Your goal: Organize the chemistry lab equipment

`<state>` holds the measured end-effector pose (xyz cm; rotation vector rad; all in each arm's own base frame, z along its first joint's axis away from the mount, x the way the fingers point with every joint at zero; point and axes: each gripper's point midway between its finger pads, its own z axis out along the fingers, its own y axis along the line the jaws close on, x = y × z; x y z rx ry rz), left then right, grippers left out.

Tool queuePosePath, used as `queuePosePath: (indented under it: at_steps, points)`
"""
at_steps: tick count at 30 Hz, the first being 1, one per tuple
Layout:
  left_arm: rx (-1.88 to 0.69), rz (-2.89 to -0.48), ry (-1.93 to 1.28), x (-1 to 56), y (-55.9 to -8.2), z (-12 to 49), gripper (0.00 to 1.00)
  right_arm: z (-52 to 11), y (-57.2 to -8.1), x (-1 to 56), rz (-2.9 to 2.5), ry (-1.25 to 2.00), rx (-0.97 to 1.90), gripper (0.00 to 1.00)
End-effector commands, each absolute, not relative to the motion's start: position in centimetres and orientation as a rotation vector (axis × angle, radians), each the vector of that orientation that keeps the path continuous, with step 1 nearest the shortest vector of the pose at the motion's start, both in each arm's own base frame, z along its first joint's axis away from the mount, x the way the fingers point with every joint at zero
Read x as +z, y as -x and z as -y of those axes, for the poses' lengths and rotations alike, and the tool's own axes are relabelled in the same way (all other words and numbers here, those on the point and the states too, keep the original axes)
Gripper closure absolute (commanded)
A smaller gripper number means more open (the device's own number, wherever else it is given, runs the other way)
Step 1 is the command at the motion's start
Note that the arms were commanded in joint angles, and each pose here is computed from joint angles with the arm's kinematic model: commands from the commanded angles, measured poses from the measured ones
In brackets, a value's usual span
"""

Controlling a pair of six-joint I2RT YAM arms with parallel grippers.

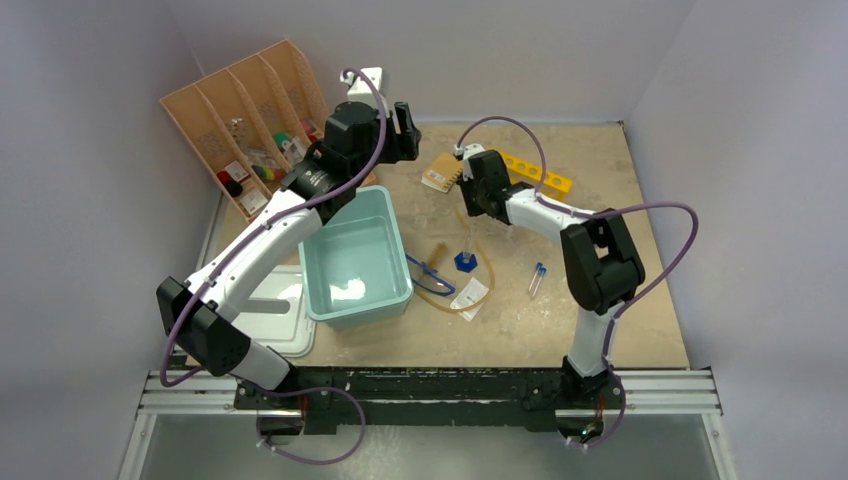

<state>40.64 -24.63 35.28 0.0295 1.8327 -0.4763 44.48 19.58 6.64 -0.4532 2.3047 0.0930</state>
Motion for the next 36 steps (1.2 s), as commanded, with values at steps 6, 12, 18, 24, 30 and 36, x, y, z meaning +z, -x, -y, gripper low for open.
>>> queuePosePath:
  at_steps: [6,12,18,24,30,36]
  points:
    - [-0.483,-1.778,-0.012,37.2,-40.5,24.0,0.35,-19.0,-43.8,5.4,-2.408,0.496,0.054,0.84]
    - [-0.489,-1.779,-0.005,37.1,-40.4,24.0,0.35,-18.6,-43.5,5.4,-2.418,0.543,0.024,0.83]
    - [-0.498,-1.776,-0.002,37.2,-40.4,24.1,0.35,-18.7,-43.6,4.8,-2.446,0.554,0.023,0.83]
    - [-0.496,-1.779,-0.002,37.2,-40.4,24.1,0.35,-19.2,-43.5,4.2,-2.473,0.556,0.046,0.83]
    - [-0.499,-1.777,0.000,37.3,-40.4,24.1,0.35,-18.8,-43.5,3.8,-2.487,0.541,0.024,0.83]
    - [-0.497,-1.776,-0.001,37.3,-40.4,24.1,0.35,-17.4,-44.0,4.7,-2.421,0.482,-0.059,0.79]
